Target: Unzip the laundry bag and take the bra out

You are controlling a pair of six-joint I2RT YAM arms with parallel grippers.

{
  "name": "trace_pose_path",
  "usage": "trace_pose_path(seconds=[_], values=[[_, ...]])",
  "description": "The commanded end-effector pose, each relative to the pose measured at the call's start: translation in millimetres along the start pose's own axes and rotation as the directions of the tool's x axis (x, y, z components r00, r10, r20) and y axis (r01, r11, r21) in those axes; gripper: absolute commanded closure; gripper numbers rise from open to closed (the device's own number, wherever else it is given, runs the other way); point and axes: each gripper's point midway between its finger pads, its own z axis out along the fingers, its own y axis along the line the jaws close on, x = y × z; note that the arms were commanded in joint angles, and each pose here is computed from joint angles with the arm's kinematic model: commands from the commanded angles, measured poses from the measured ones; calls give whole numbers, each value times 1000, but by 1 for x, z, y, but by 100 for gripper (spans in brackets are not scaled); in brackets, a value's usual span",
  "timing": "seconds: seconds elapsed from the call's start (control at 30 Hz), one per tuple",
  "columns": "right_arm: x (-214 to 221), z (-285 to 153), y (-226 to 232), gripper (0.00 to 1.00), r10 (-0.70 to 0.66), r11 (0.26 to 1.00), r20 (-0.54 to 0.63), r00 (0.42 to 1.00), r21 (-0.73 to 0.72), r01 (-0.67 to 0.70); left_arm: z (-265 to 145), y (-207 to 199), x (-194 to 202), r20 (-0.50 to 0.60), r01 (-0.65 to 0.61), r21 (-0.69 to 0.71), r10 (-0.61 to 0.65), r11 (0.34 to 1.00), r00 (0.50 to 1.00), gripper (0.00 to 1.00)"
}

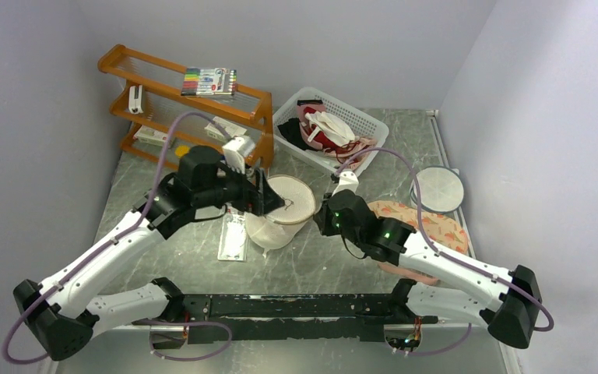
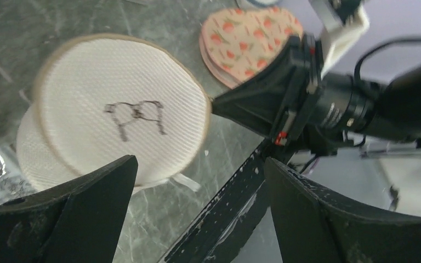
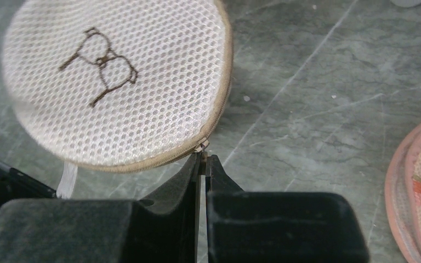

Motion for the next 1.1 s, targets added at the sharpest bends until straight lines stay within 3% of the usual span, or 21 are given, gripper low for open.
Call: trace_pose_path(seconds=[0.0,0.13,0.23,0.37,0.43,0.7,0.9,1.07], values=[[-22,-10,15,100,22,997,71,997,-81,-16,13,-19,2,-2,-267,-3,267,964,964,2],[-32,-17,22,100,21,994,80,997,-106,-13,30,-38,13,-19,-463,36,464,886,886,1],[-36,-19,26,100,23,992,88,996,-124,-12,44,-31,18,-34,-569,-30,568,822,822,6],[-36,-20,27,100,29,992,85,996,-126,-18,56,-18,12,-50,-628,-102,627,771,778,10],[-36,-21,27,100,35,992,85,996,-128,-24,64,-21,19,-58,-654,-57,651,755,757,15],[-34,-23,27,100,42,990,83,996,-138,-30,92,-34,50,-151,-584,84,589,808,794,23],[-34,-22,30,100,37,989,72,997,-146,-26,98,-18,48,-136,-553,-12,546,833,826,43],[-30,-21,31,100,36,989,54,998,-147,-28,96,-23,49,-119,-549,17,547,836,829,55]])
